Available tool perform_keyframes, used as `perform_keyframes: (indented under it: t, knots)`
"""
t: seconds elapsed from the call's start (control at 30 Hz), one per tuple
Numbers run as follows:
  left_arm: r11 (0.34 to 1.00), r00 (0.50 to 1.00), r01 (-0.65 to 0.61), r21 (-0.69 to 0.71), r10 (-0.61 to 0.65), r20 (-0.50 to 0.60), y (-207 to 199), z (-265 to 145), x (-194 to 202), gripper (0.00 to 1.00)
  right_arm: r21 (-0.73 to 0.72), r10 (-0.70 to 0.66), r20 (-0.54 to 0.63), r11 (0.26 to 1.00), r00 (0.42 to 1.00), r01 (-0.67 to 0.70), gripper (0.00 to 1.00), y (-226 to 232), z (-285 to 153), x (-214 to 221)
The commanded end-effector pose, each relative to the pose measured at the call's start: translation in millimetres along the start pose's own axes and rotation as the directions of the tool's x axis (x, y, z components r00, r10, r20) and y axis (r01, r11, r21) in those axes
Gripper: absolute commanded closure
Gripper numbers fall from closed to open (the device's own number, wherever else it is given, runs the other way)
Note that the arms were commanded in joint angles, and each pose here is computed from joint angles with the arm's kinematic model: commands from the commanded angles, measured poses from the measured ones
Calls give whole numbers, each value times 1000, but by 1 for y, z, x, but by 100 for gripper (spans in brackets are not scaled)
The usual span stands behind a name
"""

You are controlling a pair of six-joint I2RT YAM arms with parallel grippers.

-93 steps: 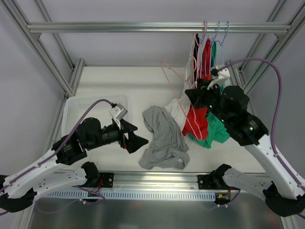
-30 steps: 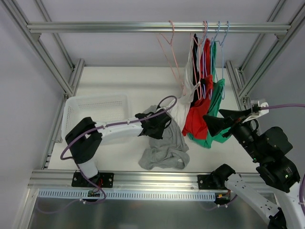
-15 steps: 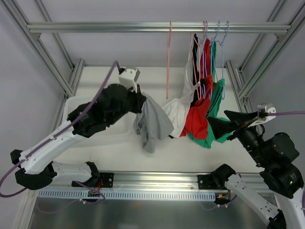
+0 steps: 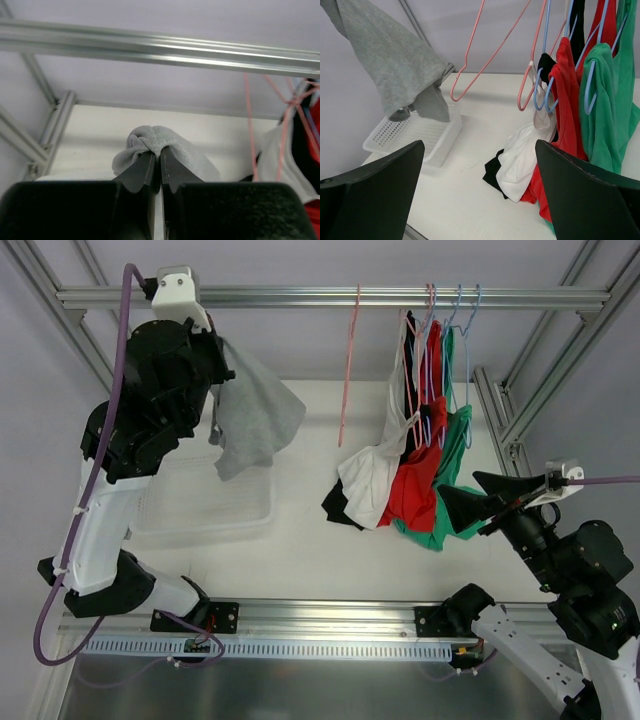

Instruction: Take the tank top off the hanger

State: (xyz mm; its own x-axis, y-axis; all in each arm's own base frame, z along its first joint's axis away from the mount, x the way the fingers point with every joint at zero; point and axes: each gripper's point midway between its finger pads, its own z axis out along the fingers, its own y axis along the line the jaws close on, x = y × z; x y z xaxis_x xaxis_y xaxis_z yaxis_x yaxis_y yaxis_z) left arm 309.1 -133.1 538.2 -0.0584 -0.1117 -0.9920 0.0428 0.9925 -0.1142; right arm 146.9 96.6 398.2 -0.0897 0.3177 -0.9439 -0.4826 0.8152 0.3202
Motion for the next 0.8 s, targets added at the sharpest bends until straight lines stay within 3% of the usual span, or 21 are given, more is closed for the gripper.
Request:
perform_keyframes:
  t: [0.0, 0.3, 0.5, 0.77]
  knots:
    - [991, 999, -33, -132, 28, -40, 41, 1, 17, 100, -2, 2, 74, 1000, 997, -2, 0, 2, -10, -23]
    - [986, 986, -10, -164, -17, -164, 67, -2, 80, 100, -5, 7, 51, 1000, 999, -6, 0, 4, -3, -20]
    - [956, 972, 34, -293, -99, -211, 111, -10, 121, 100, -19, 14, 22, 1000, 1000, -14, 1, 7, 2, -13]
    - [910, 894, 91, -404, -253, -369, 148, 6, 205, 100, -17, 17, -21, 1000, 1000, -17, 1, 8, 13, -3]
